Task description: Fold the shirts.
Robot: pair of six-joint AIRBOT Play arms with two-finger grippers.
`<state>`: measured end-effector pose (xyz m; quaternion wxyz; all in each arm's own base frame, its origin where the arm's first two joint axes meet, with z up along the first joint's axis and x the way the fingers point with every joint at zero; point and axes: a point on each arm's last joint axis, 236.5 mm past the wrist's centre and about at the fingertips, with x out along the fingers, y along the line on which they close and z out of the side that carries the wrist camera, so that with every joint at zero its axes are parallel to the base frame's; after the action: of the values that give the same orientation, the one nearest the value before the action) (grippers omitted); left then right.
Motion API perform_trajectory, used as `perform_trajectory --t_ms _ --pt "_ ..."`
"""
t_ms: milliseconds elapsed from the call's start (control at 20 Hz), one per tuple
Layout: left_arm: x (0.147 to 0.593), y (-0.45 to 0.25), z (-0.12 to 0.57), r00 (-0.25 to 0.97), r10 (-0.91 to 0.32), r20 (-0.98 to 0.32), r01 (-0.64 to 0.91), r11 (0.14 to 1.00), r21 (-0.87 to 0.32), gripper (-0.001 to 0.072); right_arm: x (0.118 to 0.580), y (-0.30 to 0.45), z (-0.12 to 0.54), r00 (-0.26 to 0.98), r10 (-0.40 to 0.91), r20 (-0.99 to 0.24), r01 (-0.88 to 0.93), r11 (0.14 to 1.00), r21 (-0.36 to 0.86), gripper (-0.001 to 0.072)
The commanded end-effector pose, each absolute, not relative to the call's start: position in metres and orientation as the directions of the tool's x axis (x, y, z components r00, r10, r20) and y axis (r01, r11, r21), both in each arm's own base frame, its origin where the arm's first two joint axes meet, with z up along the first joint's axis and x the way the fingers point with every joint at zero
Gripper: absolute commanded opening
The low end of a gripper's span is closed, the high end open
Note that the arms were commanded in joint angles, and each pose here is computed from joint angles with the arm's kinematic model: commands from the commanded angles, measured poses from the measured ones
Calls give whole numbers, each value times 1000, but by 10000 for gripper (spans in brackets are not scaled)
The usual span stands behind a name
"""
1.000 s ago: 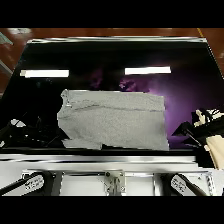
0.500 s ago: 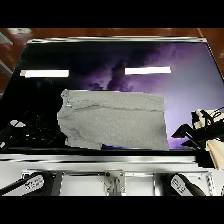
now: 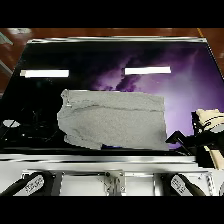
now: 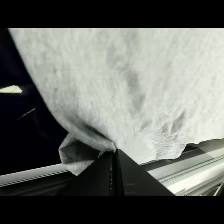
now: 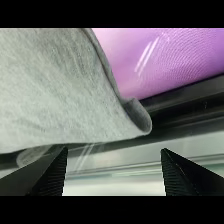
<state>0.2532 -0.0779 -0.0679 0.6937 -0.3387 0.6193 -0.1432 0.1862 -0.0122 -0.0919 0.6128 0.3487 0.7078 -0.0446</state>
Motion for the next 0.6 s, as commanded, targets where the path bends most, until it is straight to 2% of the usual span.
perform_trajectory --t_ms 0,100,250,300,350,400,450,500,550 --pt "264 -76 -45 238 -611 -755 -162 741 -651 31 194 -6 -109 43 412 -910 558 746 364 691" --pt "274 -73 -35 267 -602 -753 -139 749 -648 30 201 0 -114 51 390 -920 520 776 358 691" --pt "288 -68 -21 301 -590 -749 -110 759 -642 30 207 15 -125 27 400 -916 532 770 352 689" --pt "292 -67 -17 312 -586 -748 -101 762 -640 30 206 23 -129 7 424 -906 533 765 362 621" --pt "296 -65 -12 324 -582 -746 -91 766 -637 30 204 31 -132 -15 447 -894 534 760 371 384" --pt "300 -64 -8 333 -579 -744 -84 768 -635 30 204 37 -134 -25 464 -886 538 753 379 246" --pt "303 -63 -5 341 -576 -743 -76 770 -633 31 206 43 -133 -20 482 -876 537 745 397 198" --pt "305 -62 -2 348 -574 -741 -71 772 -631 30 209 49 -129 -6 504 -864 524 737 426 80" --pt "307 -62 0 353 -572 -740 -67 774 -630 31 214 55 -121 11 531 -847 507 727 462 56"
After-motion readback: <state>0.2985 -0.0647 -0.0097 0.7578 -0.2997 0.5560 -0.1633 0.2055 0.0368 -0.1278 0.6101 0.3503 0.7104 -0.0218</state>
